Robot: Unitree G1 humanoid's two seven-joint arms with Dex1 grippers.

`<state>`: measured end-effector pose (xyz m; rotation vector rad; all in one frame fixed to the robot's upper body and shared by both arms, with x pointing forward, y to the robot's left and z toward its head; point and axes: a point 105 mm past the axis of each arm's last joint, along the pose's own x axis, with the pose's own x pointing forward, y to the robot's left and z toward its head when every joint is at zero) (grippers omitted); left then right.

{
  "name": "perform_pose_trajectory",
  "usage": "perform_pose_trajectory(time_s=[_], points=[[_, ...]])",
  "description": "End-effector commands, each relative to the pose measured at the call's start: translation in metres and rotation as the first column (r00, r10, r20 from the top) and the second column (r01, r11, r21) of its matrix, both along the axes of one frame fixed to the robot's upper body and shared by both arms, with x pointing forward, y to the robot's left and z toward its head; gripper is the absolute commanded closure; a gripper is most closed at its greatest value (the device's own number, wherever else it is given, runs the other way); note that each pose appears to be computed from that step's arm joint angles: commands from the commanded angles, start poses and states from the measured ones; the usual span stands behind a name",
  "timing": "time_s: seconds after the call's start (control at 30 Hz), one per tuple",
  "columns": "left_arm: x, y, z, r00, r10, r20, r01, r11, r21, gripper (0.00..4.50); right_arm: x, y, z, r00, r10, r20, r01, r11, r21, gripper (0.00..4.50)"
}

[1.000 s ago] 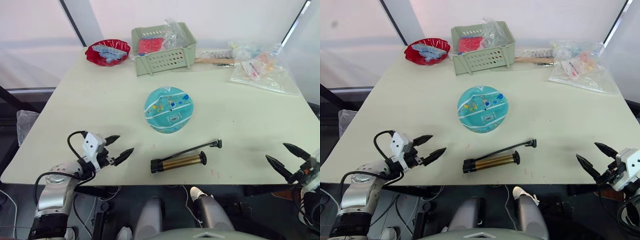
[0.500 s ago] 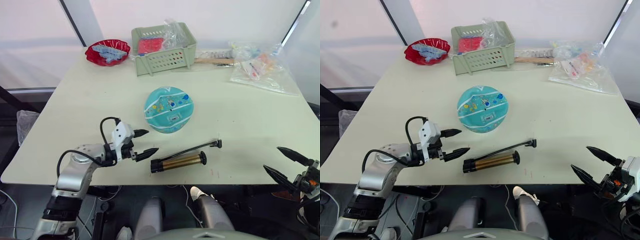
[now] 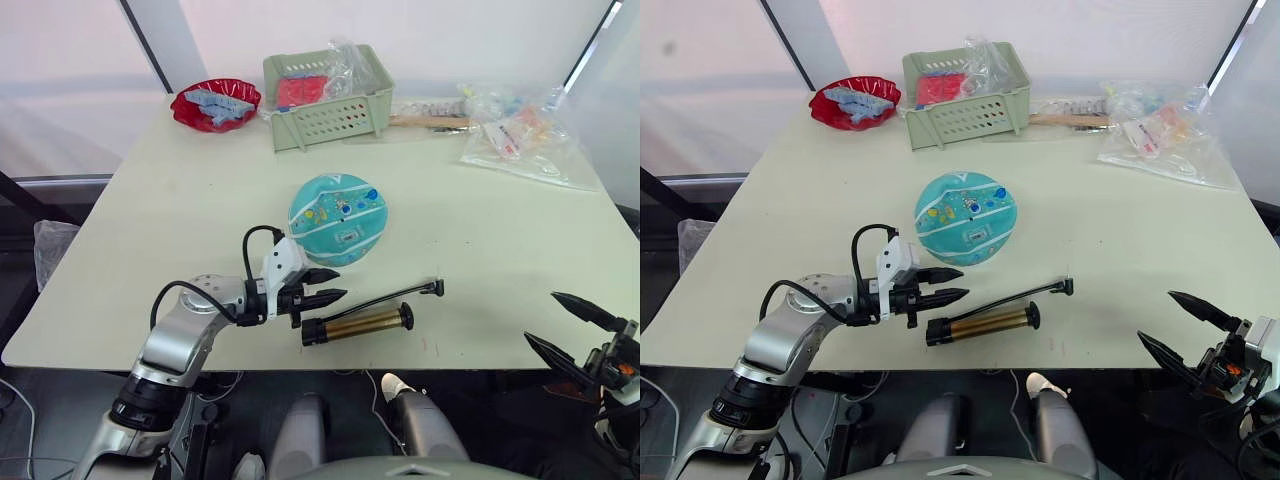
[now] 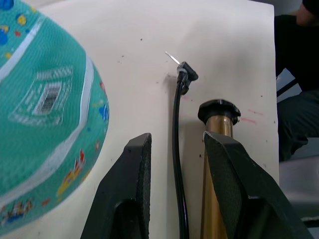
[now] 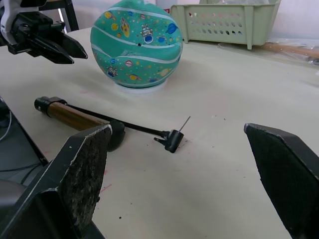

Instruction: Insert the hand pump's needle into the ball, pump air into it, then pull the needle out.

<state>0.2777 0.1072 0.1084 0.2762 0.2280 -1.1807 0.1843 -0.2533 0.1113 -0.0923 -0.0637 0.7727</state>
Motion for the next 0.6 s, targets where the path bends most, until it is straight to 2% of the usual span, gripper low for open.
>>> perform_pose_trajectory(time_s=[0.03, 0.2, 0.5, 0.6], points=[[-0.003, -0.024, 0.008, 0.997, -0.067, 0.046, 0.067, 0.998, 0.015, 2.69, 0.0, 0.003, 0.013, 0.998, 0.018, 0.057, -0.017, 1.0, -0.011, 0.0], [0.002, -0.049, 0.006, 0.991, -0.105, 0.082, 0.099, 0.992, 0.072, 2.69, 0.0, 0.002, 0.012, 0.998, 0.021, 0.057, -0.02, 1.0, -0.023, 0.0], [0.009, -0.069, 0.001, 0.987, -0.12, 0.108, 0.103, 0.984, 0.148, 2.69, -0.007, 0.004, 0.015, 0.998, 0.02, 0.062, -0.017, 0.999, -0.041, 0.0], [0.017, -0.074, -0.003, 0.988, -0.098, 0.12, 0.076, 0.981, 0.178, 2.69, -0.009, 0.006, 0.016, 0.998, 0.02, 0.062, -0.018, 0.999, -0.042, 0.0]])
